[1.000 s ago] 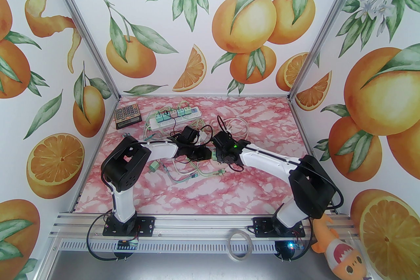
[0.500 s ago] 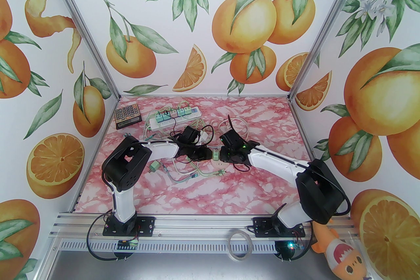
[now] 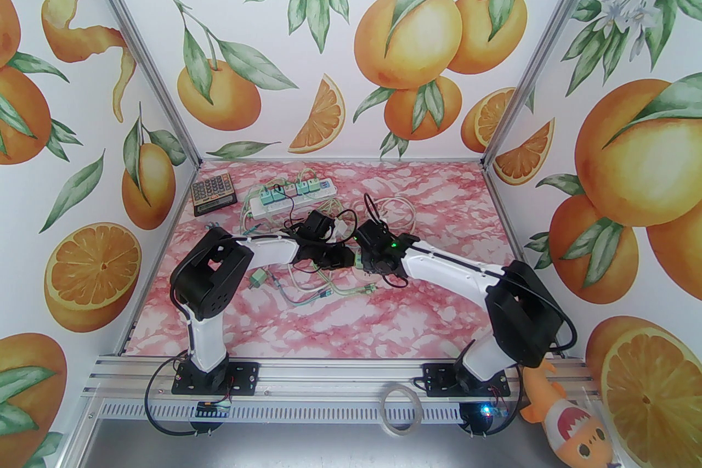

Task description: Pull the plug off the socket

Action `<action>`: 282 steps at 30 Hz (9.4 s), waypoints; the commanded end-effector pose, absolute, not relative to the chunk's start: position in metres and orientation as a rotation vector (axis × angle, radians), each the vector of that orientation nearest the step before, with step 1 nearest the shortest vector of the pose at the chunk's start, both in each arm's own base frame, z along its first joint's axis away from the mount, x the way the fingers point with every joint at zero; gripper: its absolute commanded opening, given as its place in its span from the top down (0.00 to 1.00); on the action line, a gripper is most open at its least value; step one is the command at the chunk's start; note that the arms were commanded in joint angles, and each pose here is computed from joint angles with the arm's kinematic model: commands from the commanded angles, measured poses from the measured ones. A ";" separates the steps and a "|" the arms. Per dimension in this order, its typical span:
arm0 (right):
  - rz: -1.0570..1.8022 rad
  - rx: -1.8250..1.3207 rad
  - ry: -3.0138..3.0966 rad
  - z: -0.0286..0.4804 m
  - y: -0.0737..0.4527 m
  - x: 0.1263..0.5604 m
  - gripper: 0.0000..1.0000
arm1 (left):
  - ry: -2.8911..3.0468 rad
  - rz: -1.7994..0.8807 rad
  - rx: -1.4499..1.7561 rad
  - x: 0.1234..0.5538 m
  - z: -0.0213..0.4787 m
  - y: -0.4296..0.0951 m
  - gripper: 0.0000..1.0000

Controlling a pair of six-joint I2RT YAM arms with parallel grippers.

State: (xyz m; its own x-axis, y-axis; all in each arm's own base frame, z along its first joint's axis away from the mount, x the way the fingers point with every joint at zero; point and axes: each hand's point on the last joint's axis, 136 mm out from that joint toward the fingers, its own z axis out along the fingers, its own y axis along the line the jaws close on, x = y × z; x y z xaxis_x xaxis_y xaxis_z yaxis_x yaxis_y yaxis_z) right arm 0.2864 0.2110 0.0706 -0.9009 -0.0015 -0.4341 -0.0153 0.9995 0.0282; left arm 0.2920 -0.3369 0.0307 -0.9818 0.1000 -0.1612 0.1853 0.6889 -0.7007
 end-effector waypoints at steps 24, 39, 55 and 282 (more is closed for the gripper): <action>0.333 0.010 2.649 0.093 0.230 0.285 0.69 | 2.984 -0.937 0.198 0.267 -0.021 -0.315 0.77; 0.281 -0.035 2.665 0.094 0.233 0.286 0.69 | 2.999 -0.909 0.206 0.263 -0.022 -0.311 0.77; 0.360 0.025 2.652 0.099 0.226 0.285 0.69 | 3.009 -0.892 0.242 0.261 -0.022 -0.316 0.77; 0.228 -0.198 2.635 0.114 0.296 0.328 0.75 | 3.084 -0.730 0.359 0.275 0.002 -0.302 0.66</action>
